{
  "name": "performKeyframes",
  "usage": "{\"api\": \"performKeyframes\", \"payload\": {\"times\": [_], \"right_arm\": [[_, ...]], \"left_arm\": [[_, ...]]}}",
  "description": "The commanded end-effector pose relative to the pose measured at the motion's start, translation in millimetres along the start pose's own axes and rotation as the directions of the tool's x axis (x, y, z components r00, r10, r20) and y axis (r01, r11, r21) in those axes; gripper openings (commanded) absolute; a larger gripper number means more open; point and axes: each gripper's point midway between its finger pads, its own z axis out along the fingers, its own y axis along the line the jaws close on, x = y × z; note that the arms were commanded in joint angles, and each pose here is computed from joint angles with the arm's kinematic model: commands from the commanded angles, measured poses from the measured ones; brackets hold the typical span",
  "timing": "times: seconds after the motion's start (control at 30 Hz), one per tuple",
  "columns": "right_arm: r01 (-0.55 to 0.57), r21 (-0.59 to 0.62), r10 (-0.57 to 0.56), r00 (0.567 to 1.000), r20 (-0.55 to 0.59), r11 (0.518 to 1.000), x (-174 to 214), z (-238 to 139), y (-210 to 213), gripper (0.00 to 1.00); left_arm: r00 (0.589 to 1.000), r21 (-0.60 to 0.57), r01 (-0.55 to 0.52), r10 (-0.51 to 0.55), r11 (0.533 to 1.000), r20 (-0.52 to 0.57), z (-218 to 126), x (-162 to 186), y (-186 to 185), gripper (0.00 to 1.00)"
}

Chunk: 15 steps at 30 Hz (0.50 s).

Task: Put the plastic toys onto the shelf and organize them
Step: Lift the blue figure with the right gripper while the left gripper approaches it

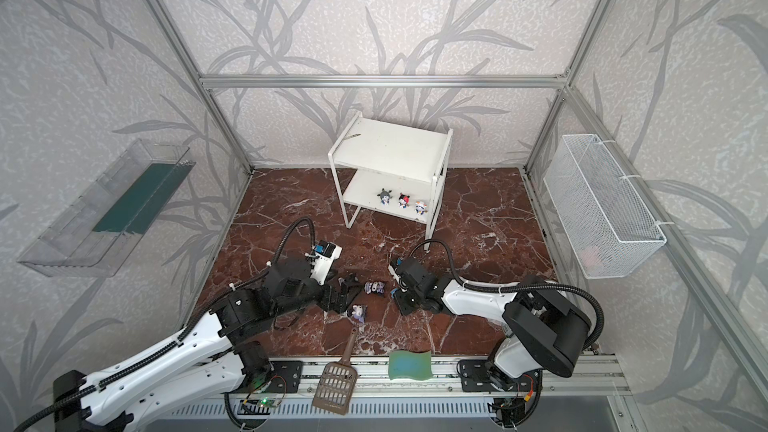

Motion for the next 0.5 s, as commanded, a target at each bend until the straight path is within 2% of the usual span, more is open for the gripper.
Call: {"api": "performKeyframes", "payload": {"times": [0.0,0.27,0.37,0.47], "right_arm": [[0.047,-0.048,-0.048,0.999,-0.023,0.998,16,-5,7,0.18],[0.153,-0.162,-0.121,0.974,0.192,0.975,-5,-45,31,0.15],[0.193,-0.214,-0.121,0.943,0.308,0.957,-15,-70,43,0.15],[0.248,-0.26,-0.116,0.893,0.435,0.933,-23,-100,55,0.15]], "left_arm": [[1.0,0.02,-0.01,0.01,1.0,0.0,0,-2,-5,0.99],[0.998,0.099,-0.01,0.016,0.995,-0.06,16,11,-20,0.99],[0.996,0.167,-0.023,0.037,0.986,-0.081,20,17,-34,0.99],[0.991,0.224,-0.054,0.079,0.973,-0.104,23,21,-51,0.99]]}}
